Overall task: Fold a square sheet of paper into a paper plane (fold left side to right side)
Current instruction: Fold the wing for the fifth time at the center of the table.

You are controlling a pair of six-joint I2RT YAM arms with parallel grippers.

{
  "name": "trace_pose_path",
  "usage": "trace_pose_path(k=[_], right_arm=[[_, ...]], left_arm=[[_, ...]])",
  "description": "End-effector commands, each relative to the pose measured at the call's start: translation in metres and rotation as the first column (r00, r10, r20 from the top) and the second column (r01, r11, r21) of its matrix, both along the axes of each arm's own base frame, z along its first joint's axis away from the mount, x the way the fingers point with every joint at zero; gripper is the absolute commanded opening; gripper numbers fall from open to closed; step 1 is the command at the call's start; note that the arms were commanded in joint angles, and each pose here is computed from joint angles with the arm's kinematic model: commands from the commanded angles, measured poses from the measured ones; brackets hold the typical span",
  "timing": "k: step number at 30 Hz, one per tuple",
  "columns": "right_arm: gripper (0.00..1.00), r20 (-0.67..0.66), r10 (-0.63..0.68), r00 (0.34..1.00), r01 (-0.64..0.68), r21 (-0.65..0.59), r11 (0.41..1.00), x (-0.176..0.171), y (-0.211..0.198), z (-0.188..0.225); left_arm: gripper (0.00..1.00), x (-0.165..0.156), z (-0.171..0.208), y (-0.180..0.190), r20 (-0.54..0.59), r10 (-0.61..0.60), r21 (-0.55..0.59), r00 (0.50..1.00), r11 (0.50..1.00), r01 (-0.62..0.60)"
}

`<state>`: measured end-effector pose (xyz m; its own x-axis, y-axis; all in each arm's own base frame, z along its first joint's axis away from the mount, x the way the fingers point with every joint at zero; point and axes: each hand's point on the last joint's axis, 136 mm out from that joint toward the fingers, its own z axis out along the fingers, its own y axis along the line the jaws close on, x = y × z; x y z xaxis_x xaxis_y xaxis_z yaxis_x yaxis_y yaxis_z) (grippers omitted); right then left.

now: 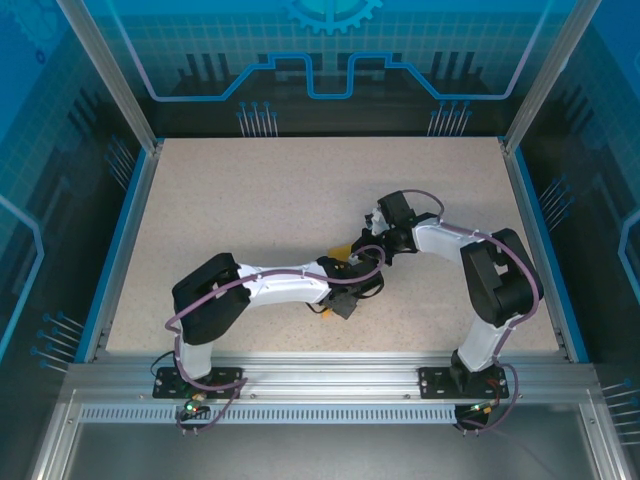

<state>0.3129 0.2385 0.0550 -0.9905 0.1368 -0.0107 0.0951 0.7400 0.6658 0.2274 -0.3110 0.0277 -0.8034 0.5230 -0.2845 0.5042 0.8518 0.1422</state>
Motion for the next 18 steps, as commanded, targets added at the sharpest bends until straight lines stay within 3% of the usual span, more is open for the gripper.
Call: trace_pose_path(k=[1,9,18], right_arm=[[0.01,-0.008,0.027,1.0,-0.027,-0.017,0.999,-0.002,0.004,0.0],[0.07,0.048,0.034,0.998,-0.032,-0.044,0.999,0.004,-0.004,0.007],[0.4,0.261,-0.045,0.964,0.087,-0.152,0.985,0.015,-0.052,0.044]], left_arm=[[0.18,-0.001,-0.001,-0.003,-0.006,-0.016,0.017,1.0,1.0,0.016],[0.08,-0.003,0.005,-0.006,-0.047,-0.005,-0.065,0.999,0.998,0.002],[0.07,-0.006,0.015,-0.017,-0.215,-0.004,-0.299,0.977,0.952,-0.062]])
